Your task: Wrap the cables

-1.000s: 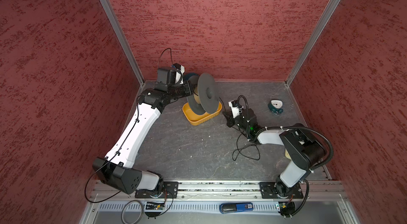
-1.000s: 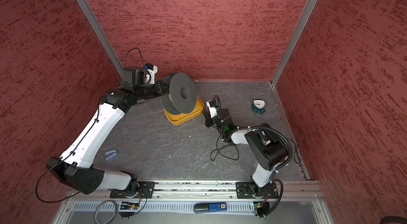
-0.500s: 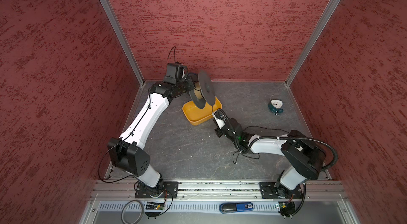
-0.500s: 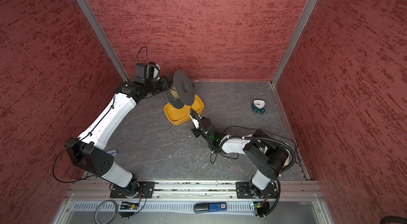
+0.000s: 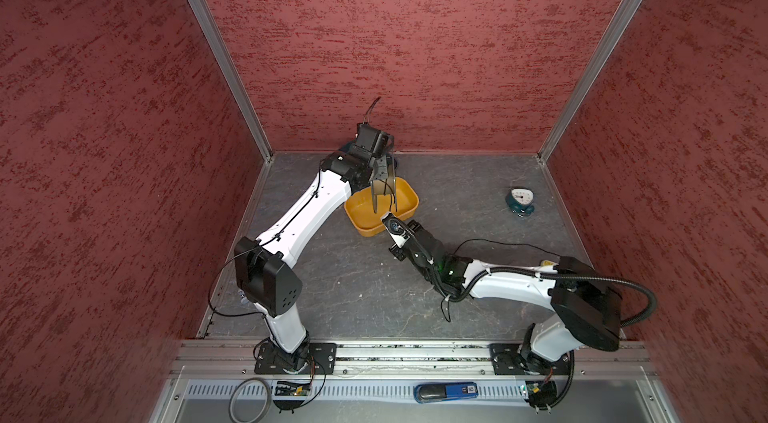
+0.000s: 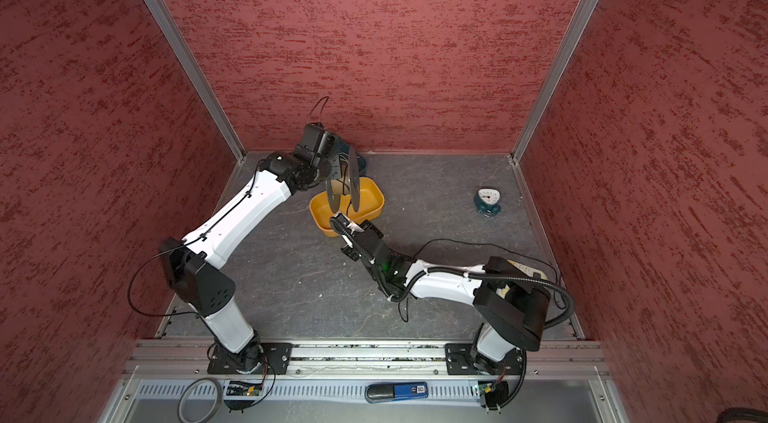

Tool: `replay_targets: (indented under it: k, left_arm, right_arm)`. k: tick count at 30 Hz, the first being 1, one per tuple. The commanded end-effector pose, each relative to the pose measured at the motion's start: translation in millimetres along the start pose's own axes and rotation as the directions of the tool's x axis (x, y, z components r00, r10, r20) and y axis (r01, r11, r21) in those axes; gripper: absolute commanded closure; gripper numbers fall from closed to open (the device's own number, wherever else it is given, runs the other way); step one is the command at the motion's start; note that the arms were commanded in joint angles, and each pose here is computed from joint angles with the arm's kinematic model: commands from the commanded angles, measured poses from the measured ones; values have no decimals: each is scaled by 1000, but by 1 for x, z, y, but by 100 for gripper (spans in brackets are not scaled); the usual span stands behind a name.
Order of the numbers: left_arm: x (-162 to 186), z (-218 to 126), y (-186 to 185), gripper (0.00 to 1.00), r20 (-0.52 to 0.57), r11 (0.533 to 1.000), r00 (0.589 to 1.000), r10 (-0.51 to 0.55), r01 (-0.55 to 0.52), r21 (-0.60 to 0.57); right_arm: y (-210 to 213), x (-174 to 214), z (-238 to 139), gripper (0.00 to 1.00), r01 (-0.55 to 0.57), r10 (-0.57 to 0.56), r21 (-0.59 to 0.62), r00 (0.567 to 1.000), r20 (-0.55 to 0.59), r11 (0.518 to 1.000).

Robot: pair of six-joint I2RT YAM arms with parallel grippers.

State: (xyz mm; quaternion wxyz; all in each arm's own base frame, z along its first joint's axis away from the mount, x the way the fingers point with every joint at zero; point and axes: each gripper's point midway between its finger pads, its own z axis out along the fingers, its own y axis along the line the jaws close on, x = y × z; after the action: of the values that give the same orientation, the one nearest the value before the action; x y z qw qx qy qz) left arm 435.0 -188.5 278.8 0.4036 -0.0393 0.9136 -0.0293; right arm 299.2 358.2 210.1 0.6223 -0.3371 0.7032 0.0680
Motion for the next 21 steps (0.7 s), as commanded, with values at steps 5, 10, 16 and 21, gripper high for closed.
replay_targets:
  k: [5,10,16,21]
  left_arm:
    - [-19,-25,5,100,108,992,991,82,-70,-109]
    - [-14,-38,1,100,123,983,982,143,-127,-134]
    - [-11,-43,4,100,112,975,977,181,-163,-154]
    - [-6,-47,-6,100,91,981,979,184,-176,-86]
  right_arm:
    - [-22,-85,-34,100,-133,143,-70,978,153,989]
    - [-46,-100,-41,100,-208,209,-28,966,152,978]
    - [-69,-95,-42,100,-204,204,19,979,11,979]
    - [-85,-80,-39,100,-138,141,105,989,-31,985]
